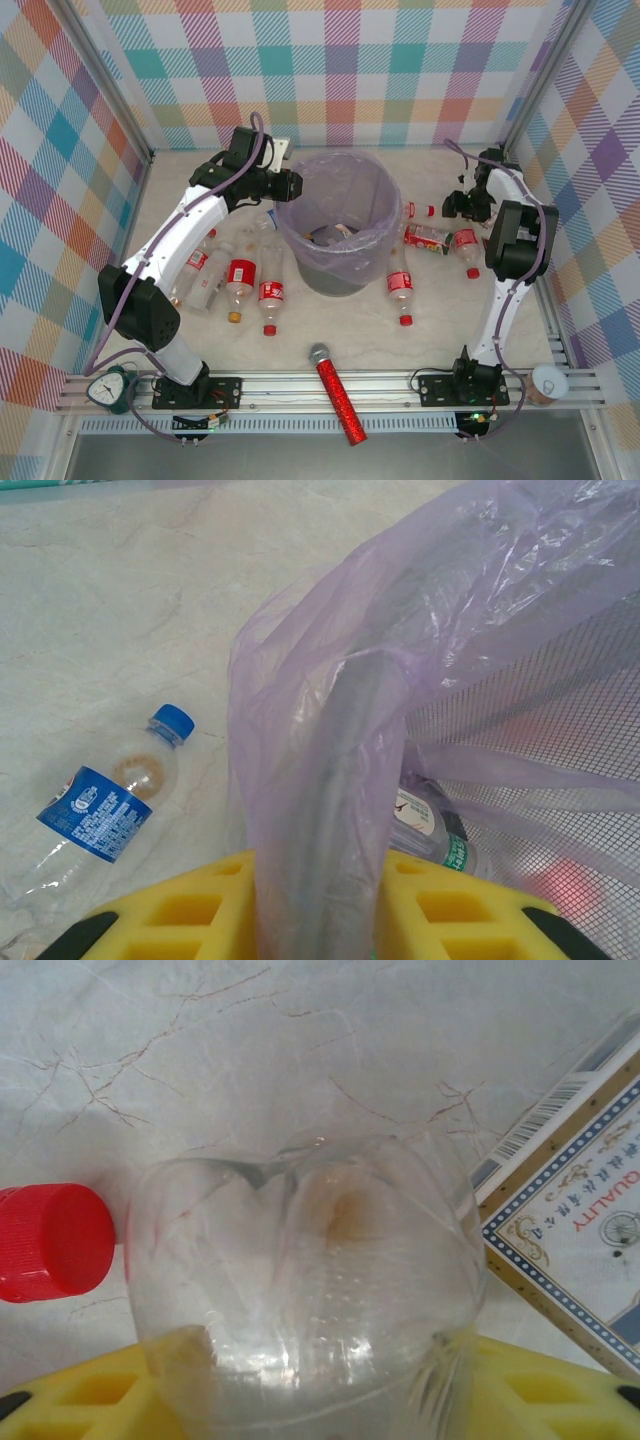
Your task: Put the plastic bottles in the bin
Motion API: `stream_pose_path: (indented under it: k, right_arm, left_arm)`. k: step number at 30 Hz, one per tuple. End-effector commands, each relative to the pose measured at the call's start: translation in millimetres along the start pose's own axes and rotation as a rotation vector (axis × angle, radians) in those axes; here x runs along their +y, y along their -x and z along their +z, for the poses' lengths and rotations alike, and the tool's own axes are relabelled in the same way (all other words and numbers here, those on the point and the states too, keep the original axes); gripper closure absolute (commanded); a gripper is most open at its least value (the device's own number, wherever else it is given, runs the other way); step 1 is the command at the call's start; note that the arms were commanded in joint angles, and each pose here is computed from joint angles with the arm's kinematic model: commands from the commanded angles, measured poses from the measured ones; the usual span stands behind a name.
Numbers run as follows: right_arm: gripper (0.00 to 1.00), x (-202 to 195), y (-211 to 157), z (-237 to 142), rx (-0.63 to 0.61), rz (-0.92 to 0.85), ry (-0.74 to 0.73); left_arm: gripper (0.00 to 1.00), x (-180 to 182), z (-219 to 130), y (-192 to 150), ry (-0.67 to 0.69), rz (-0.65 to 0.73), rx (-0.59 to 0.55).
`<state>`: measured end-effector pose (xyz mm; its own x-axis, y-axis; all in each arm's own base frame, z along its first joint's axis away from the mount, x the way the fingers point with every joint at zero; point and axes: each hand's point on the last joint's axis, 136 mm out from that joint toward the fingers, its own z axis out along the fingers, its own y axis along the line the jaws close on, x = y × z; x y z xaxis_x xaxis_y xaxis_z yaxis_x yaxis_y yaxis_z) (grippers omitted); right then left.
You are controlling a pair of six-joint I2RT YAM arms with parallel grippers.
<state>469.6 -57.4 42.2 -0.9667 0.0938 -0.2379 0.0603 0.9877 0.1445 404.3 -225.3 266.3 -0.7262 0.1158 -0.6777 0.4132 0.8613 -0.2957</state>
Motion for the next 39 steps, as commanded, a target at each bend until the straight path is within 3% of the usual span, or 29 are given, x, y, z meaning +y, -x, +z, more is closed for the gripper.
stream_pose_path:
  k: [1,10,16,19,26,30,34,39]
  right_arm:
    - [0.46,7.6,7.1,-25.4,-0.050,-0.013,0.011]
    - [0.50,10.6,13.3,-71.1,-0.128,-0.007,0.000]
    - [0.51,25.1,20.3,-145.6,-0.275,0.018,0.010]
    - [0.51,49.5,23.8,-195.8,-0.398,0.018,0.104]
    - [0.54,141.0,16.5,-341.5,-0.728,-0.089,0.440]
    - [0.55,199.9,0.8,-403.5,-0.826,-0.221,0.559]
    - [0.56,266.5,-13.0,-422.5,-0.839,-0.367,0.648]
    - [0.56,353.9,-21.7,-404.8,-0.751,-0.533,0.752]
  left_arm:
    - [0.69,6.4,15.2,-42.0,0.021,0.009,0.142]
    - [0.69,6.6,12.3,-42.3,0.027,0.009,0.134]
    - [0.68,7.8,9.5,-42.5,0.037,0.013,0.134]
    - [0.68,7.5,9.3,-42.5,0.035,0.013,0.133]
    - [0.67,9.8,9.5,-42.9,0.046,0.015,0.133]
    - [0.67,9.0,10.2,-43.3,0.040,0.014,0.136]
    - [0.67,9.6,10.9,-44.1,0.040,0.014,0.135]
    - [0.67,9.8,13.8,-45.8,0.037,0.007,0.139]
